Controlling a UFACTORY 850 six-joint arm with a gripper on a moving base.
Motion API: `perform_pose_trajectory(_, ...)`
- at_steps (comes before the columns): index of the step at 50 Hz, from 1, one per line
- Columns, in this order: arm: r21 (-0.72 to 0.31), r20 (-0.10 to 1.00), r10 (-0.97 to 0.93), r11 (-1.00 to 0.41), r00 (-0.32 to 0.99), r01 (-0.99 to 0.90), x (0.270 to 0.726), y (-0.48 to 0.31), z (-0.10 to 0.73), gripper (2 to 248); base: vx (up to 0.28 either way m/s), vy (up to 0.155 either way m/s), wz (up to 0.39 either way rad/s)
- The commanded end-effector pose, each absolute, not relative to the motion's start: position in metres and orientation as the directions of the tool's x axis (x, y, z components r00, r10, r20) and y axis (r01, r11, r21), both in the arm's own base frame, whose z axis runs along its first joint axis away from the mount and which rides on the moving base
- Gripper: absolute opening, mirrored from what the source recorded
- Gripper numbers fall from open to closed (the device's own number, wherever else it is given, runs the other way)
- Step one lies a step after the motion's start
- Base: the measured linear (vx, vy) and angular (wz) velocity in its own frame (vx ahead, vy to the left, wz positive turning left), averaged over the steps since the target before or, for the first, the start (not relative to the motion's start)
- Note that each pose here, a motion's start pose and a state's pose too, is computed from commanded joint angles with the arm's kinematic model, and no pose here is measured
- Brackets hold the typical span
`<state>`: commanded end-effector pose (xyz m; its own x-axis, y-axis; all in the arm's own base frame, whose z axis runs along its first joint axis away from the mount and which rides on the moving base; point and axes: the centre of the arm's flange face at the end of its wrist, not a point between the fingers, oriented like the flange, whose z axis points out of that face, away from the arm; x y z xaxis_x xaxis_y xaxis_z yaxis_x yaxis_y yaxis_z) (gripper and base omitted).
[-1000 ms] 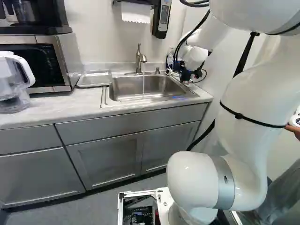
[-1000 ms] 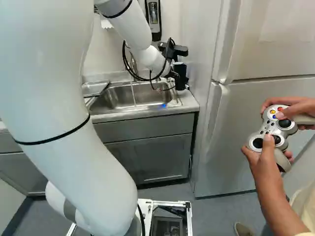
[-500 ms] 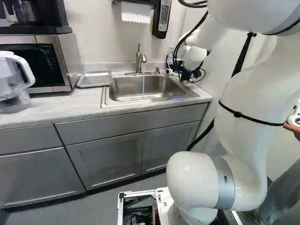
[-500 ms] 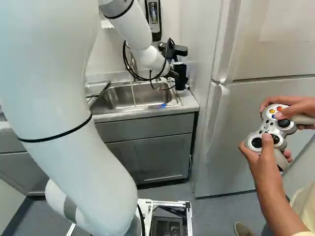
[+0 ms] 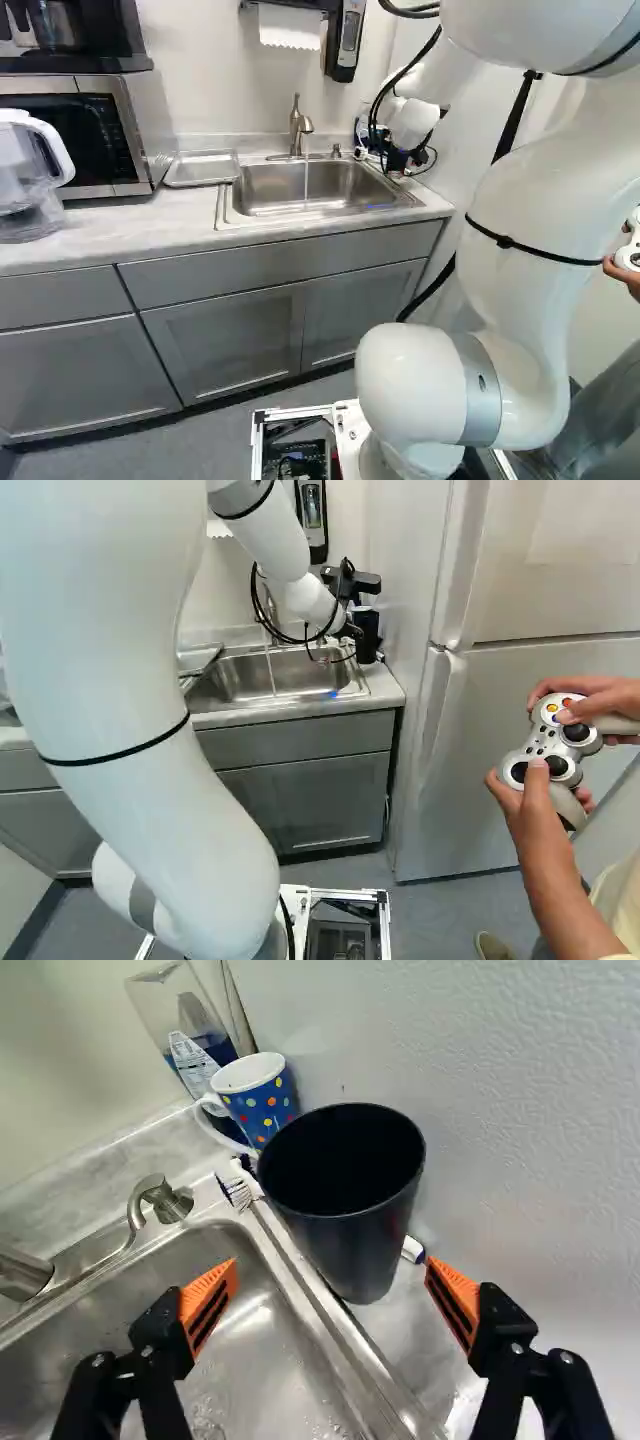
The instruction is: Rinse the cup and place it in the tray
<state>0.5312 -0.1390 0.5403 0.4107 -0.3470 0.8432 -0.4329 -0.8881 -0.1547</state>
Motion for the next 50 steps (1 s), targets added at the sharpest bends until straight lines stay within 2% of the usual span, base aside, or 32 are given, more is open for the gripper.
perform_pose_trajectory(50,-0.14,0.888,-0.311,-0.884,0.338,-0.446,0.5322,-0.1362,0.5475,247,0.0,0.0,0.0)
